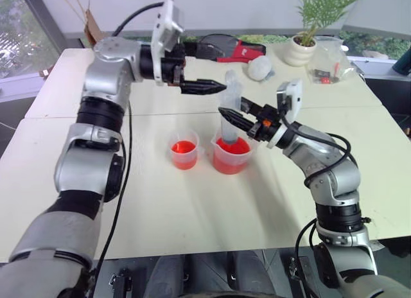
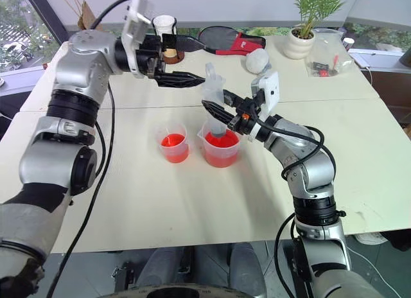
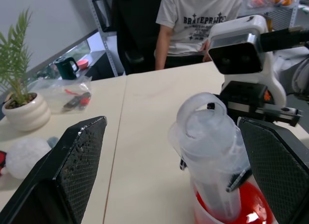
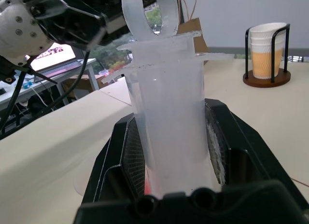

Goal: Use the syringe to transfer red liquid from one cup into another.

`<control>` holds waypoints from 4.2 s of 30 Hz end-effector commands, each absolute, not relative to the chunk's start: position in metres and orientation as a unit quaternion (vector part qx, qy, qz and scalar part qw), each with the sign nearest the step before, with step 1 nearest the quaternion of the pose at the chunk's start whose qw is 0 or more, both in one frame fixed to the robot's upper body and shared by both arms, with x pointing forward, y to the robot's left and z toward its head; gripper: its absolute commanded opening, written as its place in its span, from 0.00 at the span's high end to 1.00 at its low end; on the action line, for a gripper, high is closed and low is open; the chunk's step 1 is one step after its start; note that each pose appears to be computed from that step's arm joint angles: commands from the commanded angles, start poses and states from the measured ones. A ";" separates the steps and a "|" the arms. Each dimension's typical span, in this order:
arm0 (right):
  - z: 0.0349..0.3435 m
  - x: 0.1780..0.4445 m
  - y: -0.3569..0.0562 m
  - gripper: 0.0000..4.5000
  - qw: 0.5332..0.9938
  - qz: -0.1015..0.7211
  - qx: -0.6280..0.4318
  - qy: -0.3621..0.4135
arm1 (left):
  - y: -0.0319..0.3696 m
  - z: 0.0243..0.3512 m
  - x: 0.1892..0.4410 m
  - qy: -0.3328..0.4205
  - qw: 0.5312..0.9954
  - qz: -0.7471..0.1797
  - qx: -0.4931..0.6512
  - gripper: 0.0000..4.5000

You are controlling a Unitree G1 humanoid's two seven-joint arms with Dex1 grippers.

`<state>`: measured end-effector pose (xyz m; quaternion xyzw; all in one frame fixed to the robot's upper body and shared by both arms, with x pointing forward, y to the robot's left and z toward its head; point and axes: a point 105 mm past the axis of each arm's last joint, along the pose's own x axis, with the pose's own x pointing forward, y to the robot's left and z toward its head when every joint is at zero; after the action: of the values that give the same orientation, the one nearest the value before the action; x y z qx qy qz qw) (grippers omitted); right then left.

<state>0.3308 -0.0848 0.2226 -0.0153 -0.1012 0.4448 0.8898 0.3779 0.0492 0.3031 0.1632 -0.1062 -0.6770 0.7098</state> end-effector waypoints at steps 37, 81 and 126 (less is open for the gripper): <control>0.200 0.308 -0.064 0.69 0.879 0.466 -0.015 -0.101 | 0.035 0.374 0.366 -0.223 0.689 -0.668 0.170 0.99; 0.305 0.321 -0.012 0.69 0.795 0.572 0.058 -0.192 | 0.200 0.311 0.343 -0.075 0.847 -0.520 0.077 0.47; 0.264 0.333 0.019 0.69 0.778 0.606 0.053 -0.158 | 0.151 0.349 0.340 -0.129 0.785 -0.597 0.106 0.47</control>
<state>0.3398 0.0166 0.2442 0.0624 -0.1201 0.5962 0.7913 0.3450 0.1505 0.3365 0.0917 -0.1009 -0.6017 0.7870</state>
